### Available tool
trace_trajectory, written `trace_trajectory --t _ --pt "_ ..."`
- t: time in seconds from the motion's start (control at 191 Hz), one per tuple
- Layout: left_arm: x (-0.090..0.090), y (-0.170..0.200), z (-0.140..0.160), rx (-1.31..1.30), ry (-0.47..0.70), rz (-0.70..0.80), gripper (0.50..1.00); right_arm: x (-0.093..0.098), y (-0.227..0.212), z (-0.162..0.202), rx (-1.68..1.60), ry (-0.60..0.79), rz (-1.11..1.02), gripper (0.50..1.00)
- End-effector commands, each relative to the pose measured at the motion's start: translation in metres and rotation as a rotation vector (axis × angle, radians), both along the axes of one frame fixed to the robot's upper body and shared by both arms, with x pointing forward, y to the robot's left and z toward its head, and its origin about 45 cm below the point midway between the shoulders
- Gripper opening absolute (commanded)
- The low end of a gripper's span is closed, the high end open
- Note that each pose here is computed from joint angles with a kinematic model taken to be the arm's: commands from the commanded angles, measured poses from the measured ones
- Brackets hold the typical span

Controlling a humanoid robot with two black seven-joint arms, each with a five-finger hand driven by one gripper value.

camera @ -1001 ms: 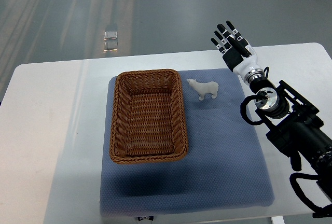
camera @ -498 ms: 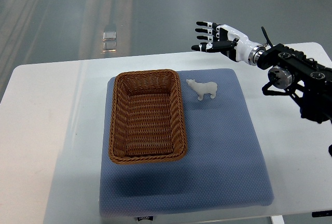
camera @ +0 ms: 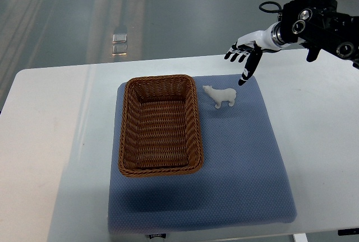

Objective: Place white bear in brown basket with right hand
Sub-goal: 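Move the open right hand over the white polar bear figurine, then lower the right hand and close its fingers around the polar bear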

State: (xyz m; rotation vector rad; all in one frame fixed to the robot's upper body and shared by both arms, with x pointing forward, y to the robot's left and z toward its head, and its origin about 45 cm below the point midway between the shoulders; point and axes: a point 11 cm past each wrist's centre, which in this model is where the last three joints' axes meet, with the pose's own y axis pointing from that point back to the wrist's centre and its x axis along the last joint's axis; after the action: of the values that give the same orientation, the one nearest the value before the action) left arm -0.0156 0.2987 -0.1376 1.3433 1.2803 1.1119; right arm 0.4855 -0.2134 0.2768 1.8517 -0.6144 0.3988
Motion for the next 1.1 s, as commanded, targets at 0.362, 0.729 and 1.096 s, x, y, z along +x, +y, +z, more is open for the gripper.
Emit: trace_trajectory --t 0.362,0.729,1.096 --pt "0.000 -0.001 0.000 -0.003 0.000 -0.003 1.000 -0.010 0.025 -0.038 0.061 0.007 -0.041 0.856" --pt "0.000 -0.001 0.000 -0.003 0.000 -0.003 1.000 -0.018 0.032 -0.071 0.018 -0.028 -0.048 0.858" --pt "0.000 0.000 0.000 -0.001 0.000 -0.003 1.000 -0.023 0.036 -0.083 0.005 -0.035 -0.039 0.764"
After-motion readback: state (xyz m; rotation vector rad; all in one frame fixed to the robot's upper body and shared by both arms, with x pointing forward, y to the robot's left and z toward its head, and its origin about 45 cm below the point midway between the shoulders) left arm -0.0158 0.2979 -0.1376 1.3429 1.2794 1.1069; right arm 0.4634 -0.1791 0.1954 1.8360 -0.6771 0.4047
